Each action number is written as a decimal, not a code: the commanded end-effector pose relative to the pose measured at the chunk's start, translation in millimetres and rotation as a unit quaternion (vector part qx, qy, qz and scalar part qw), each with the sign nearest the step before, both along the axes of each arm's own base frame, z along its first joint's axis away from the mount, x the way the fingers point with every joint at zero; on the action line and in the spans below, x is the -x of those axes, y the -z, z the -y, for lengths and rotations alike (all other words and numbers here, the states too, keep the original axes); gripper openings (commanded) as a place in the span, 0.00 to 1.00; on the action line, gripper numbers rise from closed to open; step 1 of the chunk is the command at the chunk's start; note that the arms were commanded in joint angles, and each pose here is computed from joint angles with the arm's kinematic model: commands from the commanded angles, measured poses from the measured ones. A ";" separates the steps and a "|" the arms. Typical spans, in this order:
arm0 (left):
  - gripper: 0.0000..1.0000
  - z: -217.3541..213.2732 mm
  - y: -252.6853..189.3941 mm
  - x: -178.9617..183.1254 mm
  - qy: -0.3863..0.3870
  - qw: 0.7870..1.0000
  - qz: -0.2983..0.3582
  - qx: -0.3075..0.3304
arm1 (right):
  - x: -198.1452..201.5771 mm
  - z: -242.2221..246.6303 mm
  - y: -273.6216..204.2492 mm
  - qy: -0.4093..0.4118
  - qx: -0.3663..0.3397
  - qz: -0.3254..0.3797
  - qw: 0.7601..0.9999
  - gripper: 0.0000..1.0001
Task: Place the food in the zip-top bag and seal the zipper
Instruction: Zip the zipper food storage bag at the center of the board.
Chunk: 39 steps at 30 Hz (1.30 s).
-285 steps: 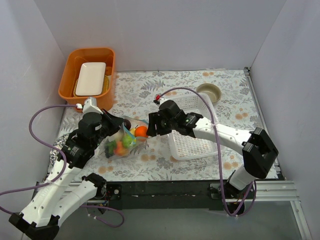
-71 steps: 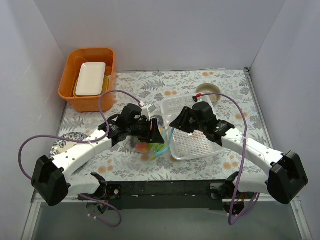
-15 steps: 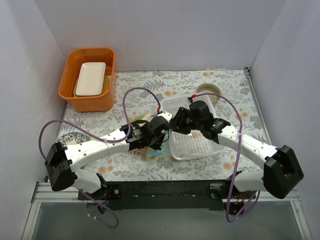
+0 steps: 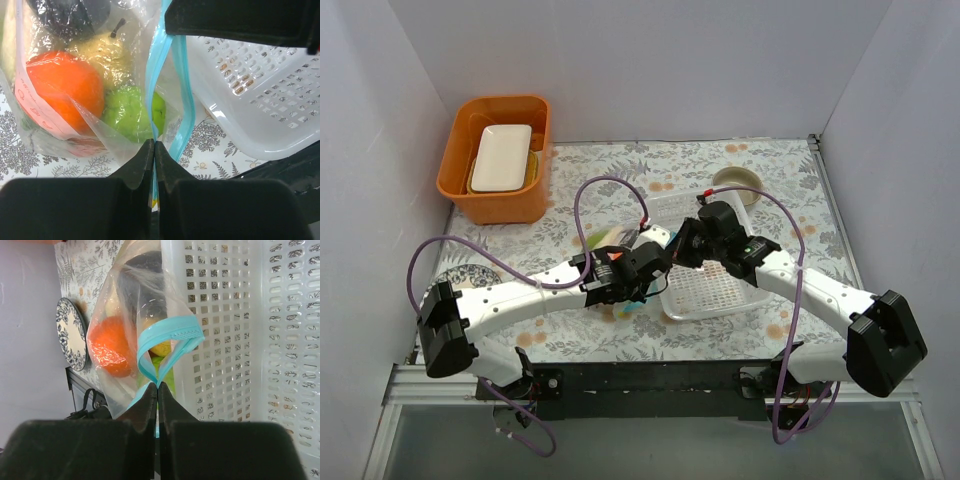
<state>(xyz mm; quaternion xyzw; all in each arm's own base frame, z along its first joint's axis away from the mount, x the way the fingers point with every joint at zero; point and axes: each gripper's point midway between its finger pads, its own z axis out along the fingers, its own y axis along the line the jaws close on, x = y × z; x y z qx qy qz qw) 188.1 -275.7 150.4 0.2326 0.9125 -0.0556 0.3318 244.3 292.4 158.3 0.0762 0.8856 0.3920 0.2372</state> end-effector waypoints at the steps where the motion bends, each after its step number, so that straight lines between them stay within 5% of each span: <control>1: 0.00 3.7 -31.7 -2.1 -0.015 0.999 0.038 0.031 | -11.9 7.4 -18.3 0.034 -0.009 0.032 0.999 0.01; 6: 0.00 4.8 -35.8 12.5 0.000 0.998 0.022 0.052 | -17.9 14.4 -18.1 0.047 -0.010 0.032 0.998 0.01; 14: 0.00 -15.1 -15.8 22.0 -0.019 1.000 0.020 0.002 | -20.7 13.4 -23.1 0.046 -0.026 0.034 0.998 0.01; 21: 0.30 -9.1 -50.9 24.3 -0.023 0.995 0.040 0.083 | -22.7 18.3 -22.1 0.051 -0.026 0.034 0.998 0.01; 22: 0.42 -10.7 -55.8 24.1 -0.028 0.994 0.044 0.094 | -23.4 19.7 -22.3 0.049 -0.022 0.039 0.998 0.01; 27: 0.48 -31.8 -67.0 20.2 -0.087 0.986 0.065 0.129 | -34.6 30.5 -21.8 0.051 -0.004 0.053 0.997 0.02; 30: 0.55 -39.4 -64.5 23.7 -0.109 0.981 0.057 0.151 | -43.2 30.6 -25.5 0.028 -0.013 0.060 0.998 0.25; 34: 0.58 -34.8 -63.8 31.3 -0.130 0.968 0.030 0.212 | -40.1 24.3 -34.5 -0.006 -0.018 0.063 0.998 0.71; 39: 0.58 -37.3 -56.4 32.9 -0.146 0.963 0.022 0.227 | -19.0 16.8 -39.7 -0.037 -0.053 0.068 0.996 0.94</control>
